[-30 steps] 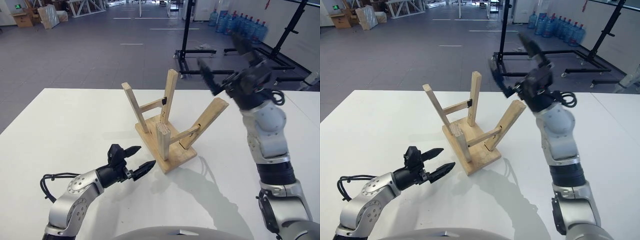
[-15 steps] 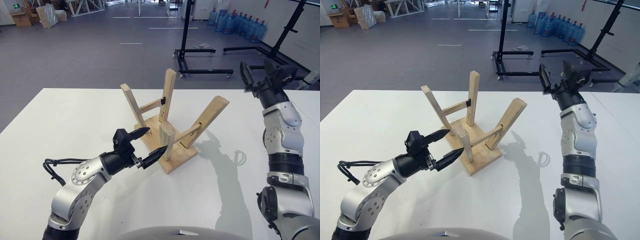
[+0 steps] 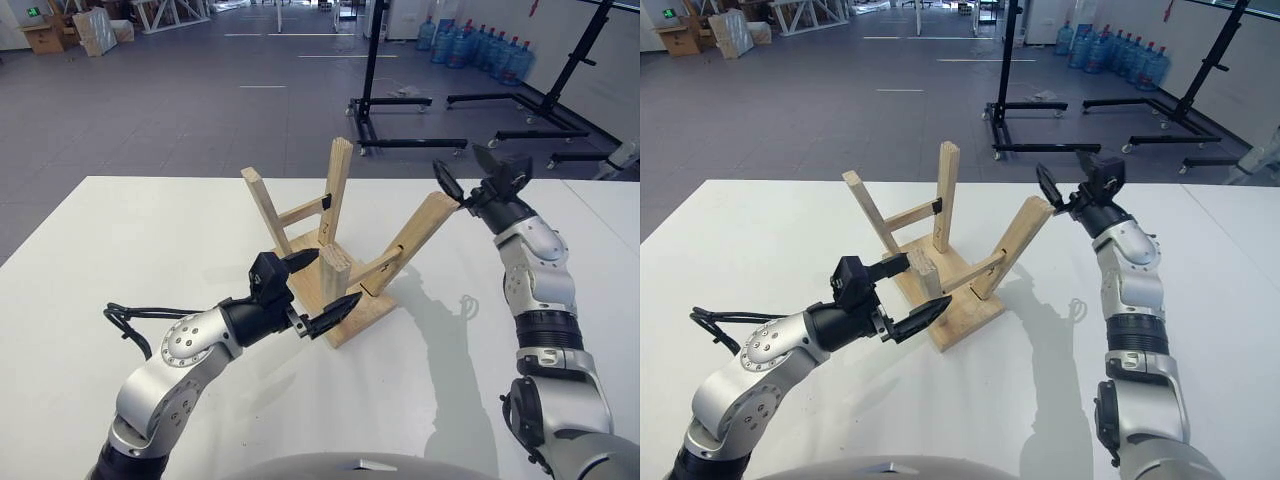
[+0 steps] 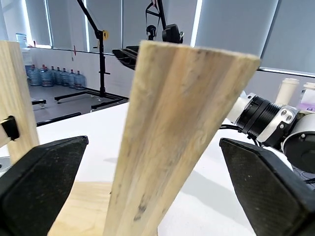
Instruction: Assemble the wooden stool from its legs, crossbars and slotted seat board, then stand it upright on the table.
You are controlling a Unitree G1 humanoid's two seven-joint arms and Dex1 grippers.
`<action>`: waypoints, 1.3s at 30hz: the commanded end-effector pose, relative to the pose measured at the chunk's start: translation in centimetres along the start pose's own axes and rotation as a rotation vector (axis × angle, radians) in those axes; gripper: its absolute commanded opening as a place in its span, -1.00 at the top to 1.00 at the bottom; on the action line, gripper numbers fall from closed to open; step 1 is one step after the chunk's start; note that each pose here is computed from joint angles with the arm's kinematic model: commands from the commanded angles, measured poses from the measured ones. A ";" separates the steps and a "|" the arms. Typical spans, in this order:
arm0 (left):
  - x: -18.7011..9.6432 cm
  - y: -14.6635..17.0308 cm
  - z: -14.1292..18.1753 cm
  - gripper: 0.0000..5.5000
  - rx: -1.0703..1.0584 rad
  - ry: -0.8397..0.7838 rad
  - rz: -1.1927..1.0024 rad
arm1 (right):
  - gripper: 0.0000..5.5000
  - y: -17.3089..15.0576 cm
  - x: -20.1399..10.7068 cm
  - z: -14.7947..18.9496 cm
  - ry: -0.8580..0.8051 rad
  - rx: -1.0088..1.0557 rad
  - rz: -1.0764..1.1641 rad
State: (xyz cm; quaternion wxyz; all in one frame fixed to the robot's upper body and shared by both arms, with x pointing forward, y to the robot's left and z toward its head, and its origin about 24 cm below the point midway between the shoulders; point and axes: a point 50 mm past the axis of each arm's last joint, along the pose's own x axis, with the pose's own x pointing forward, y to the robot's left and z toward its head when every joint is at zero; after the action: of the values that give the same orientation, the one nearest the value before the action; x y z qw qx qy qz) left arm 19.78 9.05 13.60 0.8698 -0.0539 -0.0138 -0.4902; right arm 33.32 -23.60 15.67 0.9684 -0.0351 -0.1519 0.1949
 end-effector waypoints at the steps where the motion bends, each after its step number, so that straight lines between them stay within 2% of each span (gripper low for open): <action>1: 1.1 1.1 -0.2 -0.78 0.032 0.029 0.081 | -0.52 2.2 0.1 0.2 0.003 0.021 0.094; 10: 2.2 1.5 0.3 -0.78 0.088 0.041 0.101 | -0.52 4.1 0.7 1.4 0.000 -0.005 0.135; 17: 1.9 1.5 0.2 -0.78 0.089 0.060 0.097 | -0.52 -2.1 -1.5 0.2 0.090 -0.063 -0.071; 20: 1.7 1.6 0.2 -0.78 0.093 0.067 0.098 | -0.52 -2.5 -2.3 0.6 0.067 0.023 -0.044; 23: 1.4 1.6 0.2 -0.78 0.097 0.075 0.104 | -0.52 -0.7 -3.2 1.3 0.028 0.207 0.107; 27: 1.3 1.7 0.2 -0.78 0.101 0.087 0.095 | -0.52 3.6 -3.7 1.7 0.018 0.354 0.261; 31: 1.2 1.7 0.2 -0.78 0.104 0.095 0.083 | -0.52 8.1 -3.9 1.2 0.067 0.344 0.361; 39: 1.3 1.6 -0.6 -0.78 0.073 0.118 0.041 | -0.52 11.9 -3.0 1.8 0.031 0.365 0.459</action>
State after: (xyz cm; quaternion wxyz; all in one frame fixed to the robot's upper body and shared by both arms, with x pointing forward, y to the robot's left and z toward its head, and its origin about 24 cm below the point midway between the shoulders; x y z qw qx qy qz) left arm 22.15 10.16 14.14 0.9012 0.0180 -0.0146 -0.4327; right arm 27.01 -19.65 13.88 0.9519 0.0937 -0.0692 0.2834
